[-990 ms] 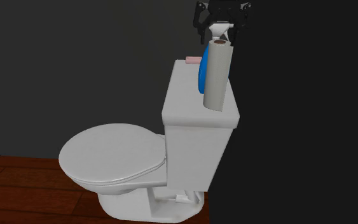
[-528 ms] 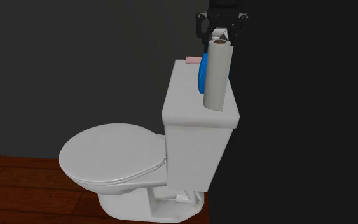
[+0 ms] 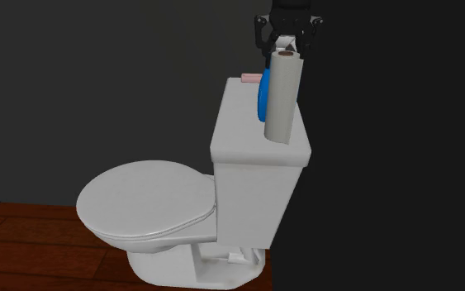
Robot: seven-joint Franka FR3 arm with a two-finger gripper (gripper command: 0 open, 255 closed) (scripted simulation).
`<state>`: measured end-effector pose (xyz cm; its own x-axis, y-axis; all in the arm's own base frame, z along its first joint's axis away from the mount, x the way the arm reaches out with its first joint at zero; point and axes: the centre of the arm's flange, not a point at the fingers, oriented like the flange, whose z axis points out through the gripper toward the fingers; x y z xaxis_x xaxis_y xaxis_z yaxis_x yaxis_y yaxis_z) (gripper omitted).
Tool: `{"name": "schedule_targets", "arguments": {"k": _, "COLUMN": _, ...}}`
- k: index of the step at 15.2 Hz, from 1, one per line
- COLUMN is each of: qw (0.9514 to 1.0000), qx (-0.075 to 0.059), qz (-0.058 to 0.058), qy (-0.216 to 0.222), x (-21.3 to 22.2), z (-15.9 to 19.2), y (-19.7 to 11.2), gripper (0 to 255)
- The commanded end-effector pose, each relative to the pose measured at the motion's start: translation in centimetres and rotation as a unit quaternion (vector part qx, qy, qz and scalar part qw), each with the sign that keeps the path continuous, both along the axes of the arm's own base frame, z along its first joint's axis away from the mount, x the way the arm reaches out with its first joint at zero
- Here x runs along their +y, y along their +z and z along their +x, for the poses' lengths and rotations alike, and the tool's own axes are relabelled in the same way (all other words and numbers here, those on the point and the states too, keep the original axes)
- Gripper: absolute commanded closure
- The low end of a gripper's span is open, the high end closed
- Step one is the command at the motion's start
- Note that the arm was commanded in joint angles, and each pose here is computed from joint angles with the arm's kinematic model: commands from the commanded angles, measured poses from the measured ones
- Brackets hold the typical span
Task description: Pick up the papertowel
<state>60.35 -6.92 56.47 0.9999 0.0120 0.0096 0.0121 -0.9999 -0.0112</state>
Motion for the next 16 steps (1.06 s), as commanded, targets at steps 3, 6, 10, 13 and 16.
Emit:
{"name": "schedule_targets", "arguments": {"k": 3, "qw": 1.0, "qx": 0.001, "qz": 0.0, "qy": 0.0, "x": 0.0, "z": 0.0, "y": 1.7, "gripper": 255}}
{"name": "schedule_targets", "arguments": {"k": 6, "qw": 1.0, "qx": 0.001, "qz": 0.0, "qy": 0.0, "x": 0.0, "z": 0.0, "y": 3.3, "gripper": 255}}
{"name": "schedule_targets", "arguments": {"k": 10, "qw": 1.0, "qx": 0.001, "qz": 0.0, "qy": 0.0, "x": 0.0, "z": 0.0, "y": 5.4, "gripper": 255}}
{"name": "schedule_targets", "arguments": {"k": 13, "qw": 1.0, "qx": 0.001, "qz": 0.0, "qy": 0.0, "x": 0.0, "z": 0.0, "y": 7.0, "gripper": 255}}
{"name": "schedule_targets", "arguments": {"k": 16, "qw": 1.0, "qx": 0.001, "qz": 0.0, "qy": 0.0, "x": 0.0, "z": 0.0, "y": 7.6, "gripper": 255}}
